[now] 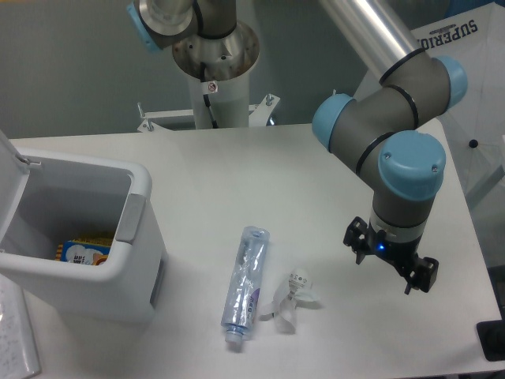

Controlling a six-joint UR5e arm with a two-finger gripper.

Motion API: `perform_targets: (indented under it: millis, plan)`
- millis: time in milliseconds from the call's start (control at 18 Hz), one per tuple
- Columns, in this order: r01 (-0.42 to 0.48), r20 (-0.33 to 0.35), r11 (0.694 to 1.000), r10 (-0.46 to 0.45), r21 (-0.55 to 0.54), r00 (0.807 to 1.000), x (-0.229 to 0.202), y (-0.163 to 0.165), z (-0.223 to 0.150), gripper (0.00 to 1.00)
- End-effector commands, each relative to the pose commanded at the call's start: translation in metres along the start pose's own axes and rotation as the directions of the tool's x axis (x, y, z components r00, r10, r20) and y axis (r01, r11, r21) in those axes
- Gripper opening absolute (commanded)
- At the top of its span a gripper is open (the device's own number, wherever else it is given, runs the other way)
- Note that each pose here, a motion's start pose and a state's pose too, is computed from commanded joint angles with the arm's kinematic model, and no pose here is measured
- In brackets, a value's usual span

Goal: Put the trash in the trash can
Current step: 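Move the gripper down over the white crumpled paper beside the bottle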

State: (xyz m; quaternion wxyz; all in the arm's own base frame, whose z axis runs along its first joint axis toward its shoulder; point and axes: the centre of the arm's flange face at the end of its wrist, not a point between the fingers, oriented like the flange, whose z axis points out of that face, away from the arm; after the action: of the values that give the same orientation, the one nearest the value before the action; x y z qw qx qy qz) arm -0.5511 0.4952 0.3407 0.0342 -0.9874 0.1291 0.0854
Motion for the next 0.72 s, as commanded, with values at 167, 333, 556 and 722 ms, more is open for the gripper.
perform_targets:
  millis: [167,333,556,722]
  plan:
    - [0.003,0.001,1.000,-0.003,0.001,1.000,0.001,-0.001,-0.001,1.00]
    - [0.043,-0.001,0.999,-0.043,0.004,0.999,0.005,-0.009,0.000,1.00]
    - [0.221,0.034,0.973,-0.223,0.059,0.974,0.018,-0.035,0.005,1.00]
    - [0.351,0.014,0.932,-0.354,0.085,0.935,0.034,-0.048,0.018,1.00]
